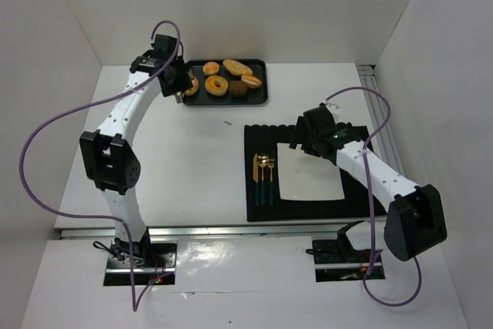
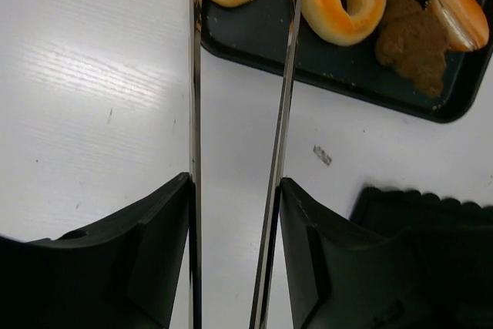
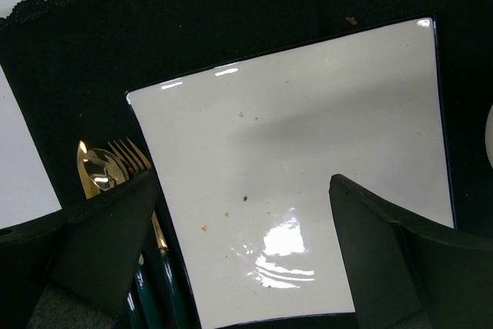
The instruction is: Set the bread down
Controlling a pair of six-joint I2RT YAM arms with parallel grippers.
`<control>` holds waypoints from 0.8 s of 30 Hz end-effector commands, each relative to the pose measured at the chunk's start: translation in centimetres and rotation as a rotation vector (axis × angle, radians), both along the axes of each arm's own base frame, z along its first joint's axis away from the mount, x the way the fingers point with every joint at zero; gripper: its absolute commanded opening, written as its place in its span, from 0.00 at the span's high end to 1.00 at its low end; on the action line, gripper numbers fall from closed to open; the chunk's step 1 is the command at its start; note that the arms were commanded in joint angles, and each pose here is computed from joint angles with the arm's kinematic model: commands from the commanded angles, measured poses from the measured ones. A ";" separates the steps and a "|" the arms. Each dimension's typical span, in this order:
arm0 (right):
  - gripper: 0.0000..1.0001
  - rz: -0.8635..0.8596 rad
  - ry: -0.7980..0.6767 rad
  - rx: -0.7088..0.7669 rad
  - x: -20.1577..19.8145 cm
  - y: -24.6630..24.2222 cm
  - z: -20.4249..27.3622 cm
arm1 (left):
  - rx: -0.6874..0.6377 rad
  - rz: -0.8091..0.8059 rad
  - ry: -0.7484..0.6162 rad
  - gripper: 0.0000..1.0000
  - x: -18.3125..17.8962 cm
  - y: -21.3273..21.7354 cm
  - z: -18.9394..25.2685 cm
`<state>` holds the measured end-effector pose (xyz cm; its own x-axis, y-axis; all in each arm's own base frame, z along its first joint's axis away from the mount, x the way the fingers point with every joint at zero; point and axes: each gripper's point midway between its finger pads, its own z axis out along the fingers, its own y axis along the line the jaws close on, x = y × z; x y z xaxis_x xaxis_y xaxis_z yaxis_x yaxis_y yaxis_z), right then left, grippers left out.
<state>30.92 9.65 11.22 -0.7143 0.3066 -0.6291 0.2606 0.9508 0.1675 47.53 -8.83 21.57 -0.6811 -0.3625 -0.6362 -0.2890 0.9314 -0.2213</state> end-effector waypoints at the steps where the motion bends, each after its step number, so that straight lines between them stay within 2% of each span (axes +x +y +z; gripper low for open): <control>1: 0.00 0.012 -0.056 0.032 1.4 1.1 1.0 | -0.024 -0.048 0.017 0.40 1.1 -0.2 0.1; 10: 0.00 -0.002 -0.016 -0.019 1.2 0.3 -0.3 | -0.068 0.011 0.032 0.40 3.2 2.2 -1.3; 24: 0.00 -0.026 0.029 -0.075 1.5 -0.3 -1.2 | -0.086 0.036 0.071 0.40 5.4 2.6 -4.6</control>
<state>31.37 9.27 8.68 -0.7504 0.2853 -0.5962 0.2853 0.9535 0.0972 51.59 -6.09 15.26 -0.7458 -0.4144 -0.5216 -0.3440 0.9101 -0.2311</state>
